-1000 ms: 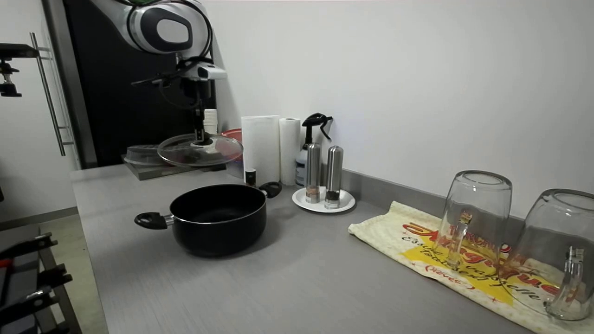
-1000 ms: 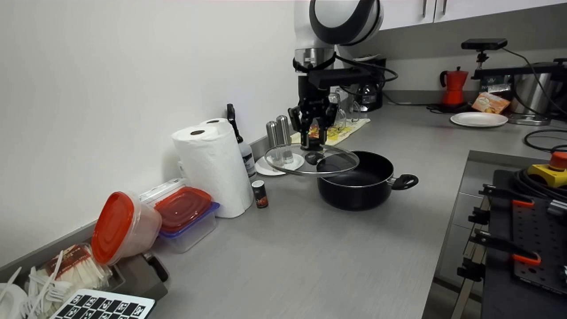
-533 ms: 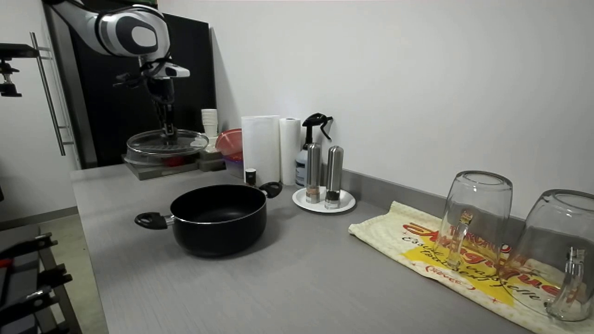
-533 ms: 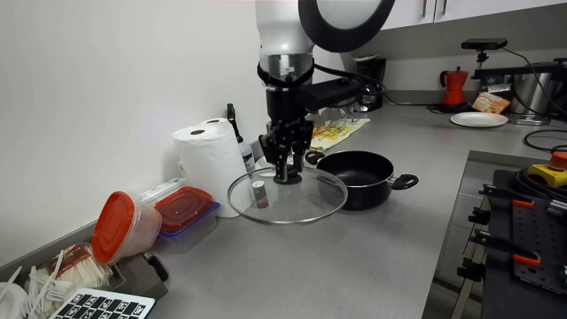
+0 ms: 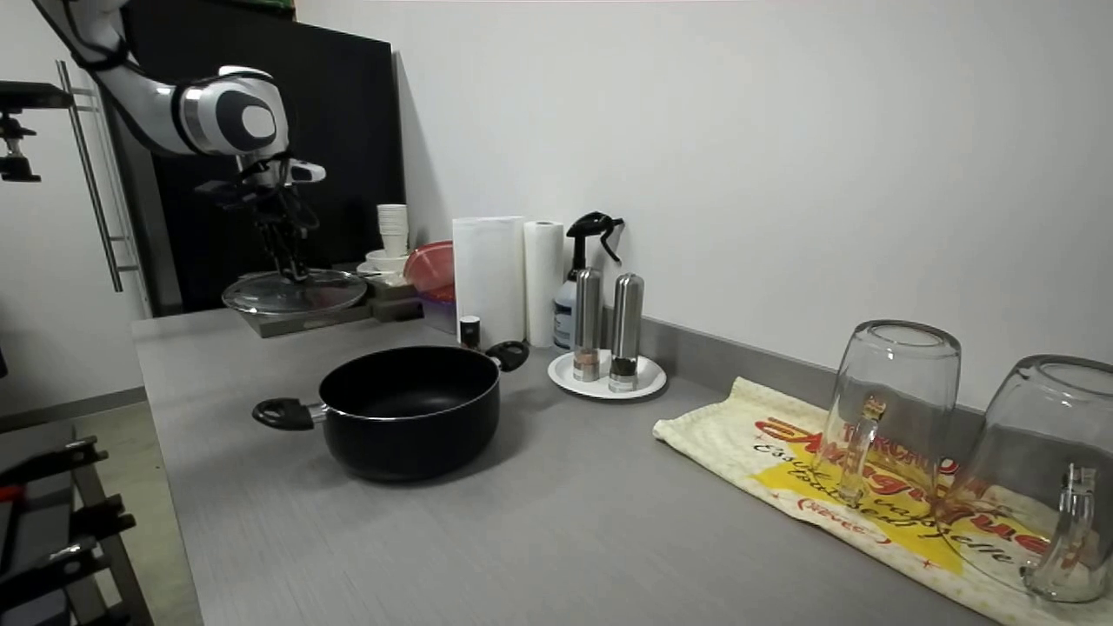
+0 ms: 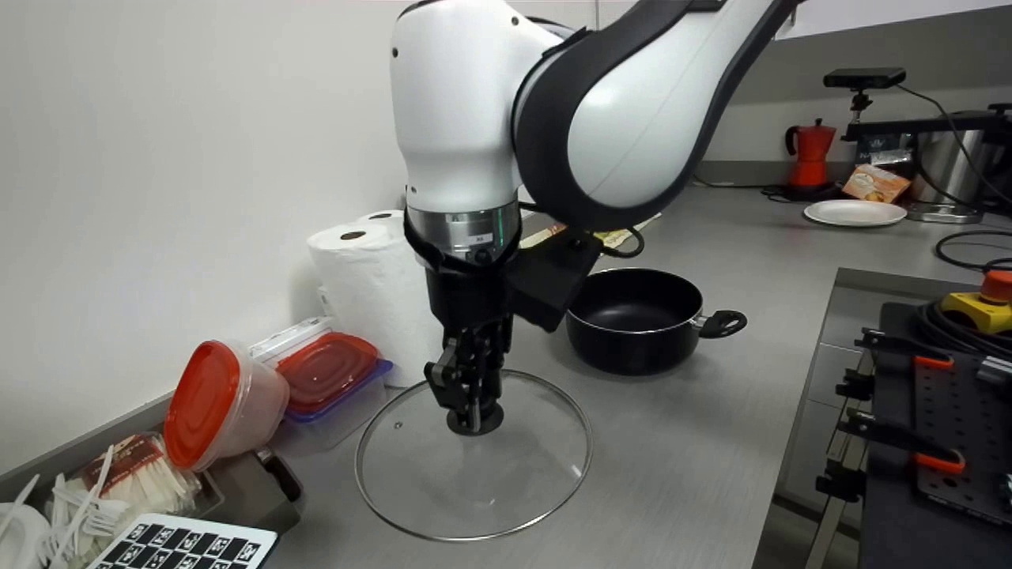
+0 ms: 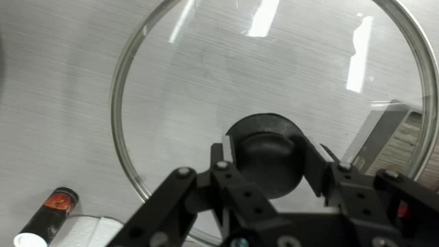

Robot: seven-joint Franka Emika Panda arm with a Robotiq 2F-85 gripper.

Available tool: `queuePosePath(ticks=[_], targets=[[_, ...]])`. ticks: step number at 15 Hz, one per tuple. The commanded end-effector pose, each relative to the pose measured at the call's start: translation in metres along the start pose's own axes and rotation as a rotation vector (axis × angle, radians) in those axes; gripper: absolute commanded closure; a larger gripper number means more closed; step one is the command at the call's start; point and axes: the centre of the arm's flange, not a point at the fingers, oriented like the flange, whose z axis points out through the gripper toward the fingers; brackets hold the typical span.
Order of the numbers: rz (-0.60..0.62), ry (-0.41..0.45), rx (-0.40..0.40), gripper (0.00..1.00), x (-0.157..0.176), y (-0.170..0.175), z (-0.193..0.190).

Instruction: Remove the glass lid from the black pot and put it on the counter

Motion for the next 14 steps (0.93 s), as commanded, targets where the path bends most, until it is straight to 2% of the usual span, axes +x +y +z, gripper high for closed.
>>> queuePosePath(ticks=[1,9,14], targets=[[-0.081,0.033,-0.013,0.76,0.035,-0.016,0.019],[-0.123,-0.016,-0.046,0.76,0.051,-0.001,0.077],[-0.128,-0.031,-0.067,0.76,0.055,0.01,0.097]])
